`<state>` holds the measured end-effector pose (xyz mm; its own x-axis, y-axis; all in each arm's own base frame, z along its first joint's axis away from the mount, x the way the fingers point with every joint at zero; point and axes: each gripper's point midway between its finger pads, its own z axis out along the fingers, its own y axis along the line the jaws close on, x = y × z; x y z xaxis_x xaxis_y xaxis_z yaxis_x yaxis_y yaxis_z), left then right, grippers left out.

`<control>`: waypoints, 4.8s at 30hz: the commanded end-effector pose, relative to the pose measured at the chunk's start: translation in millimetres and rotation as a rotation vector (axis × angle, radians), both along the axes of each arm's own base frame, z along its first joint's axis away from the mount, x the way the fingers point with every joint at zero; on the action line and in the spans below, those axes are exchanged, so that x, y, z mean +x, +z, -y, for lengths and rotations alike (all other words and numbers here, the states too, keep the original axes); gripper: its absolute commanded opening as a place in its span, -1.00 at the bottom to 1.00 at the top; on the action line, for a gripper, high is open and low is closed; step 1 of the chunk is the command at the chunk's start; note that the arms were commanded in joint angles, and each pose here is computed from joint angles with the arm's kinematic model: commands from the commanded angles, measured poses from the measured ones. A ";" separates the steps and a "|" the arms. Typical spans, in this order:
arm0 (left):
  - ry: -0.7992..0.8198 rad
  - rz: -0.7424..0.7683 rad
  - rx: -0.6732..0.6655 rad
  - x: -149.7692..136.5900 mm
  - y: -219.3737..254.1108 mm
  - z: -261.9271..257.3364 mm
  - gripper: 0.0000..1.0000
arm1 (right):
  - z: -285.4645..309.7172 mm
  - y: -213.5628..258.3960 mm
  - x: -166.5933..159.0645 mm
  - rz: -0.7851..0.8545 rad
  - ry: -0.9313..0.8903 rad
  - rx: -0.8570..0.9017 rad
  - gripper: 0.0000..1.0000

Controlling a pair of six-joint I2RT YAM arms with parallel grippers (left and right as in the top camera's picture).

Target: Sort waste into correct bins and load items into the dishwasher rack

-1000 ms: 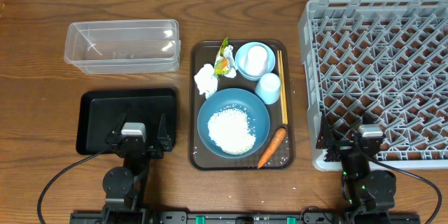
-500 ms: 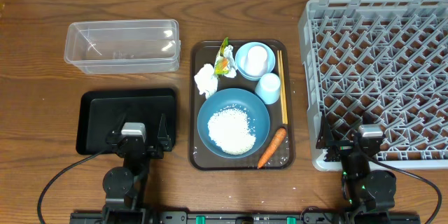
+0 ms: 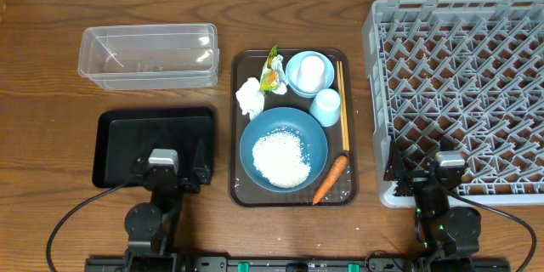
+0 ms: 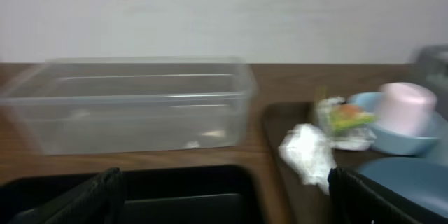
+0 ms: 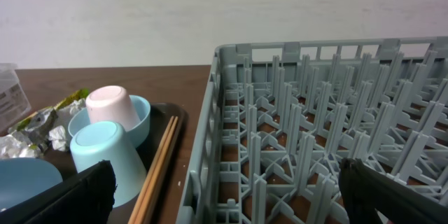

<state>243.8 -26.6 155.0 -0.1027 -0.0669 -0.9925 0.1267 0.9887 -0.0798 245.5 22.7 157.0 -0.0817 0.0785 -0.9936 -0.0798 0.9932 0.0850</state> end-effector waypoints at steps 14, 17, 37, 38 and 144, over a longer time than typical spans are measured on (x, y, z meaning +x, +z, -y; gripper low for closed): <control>-0.844 0.063 -0.333 -76.0 60.4 118.4 0.95 | -6.1 -1.9 -0.6 -0.005 0.026 -0.014 0.99; -0.852 0.114 -0.320 -80.9 80.2 118.0 0.96 | -6.2 -1.9 -0.7 -0.005 0.026 -0.014 0.99; -0.644 -0.526 -0.400 -2.6 72.0 110.7 0.96 | -6.1 -1.9 -0.6 -0.005 0.026 -0.014 0.99; -0.669 -0.551 -0.416 -1.9 74.0 114.3 0.96 | -6.2 -1.9 -0.7 -0.005 0.026 -0.014 0.99; -0.186 -1.104 0.088 16.6 -34.2 215.0 0.95 | -6.1 -2.0 -0.6 -0.006 0.026 -0.014 0.98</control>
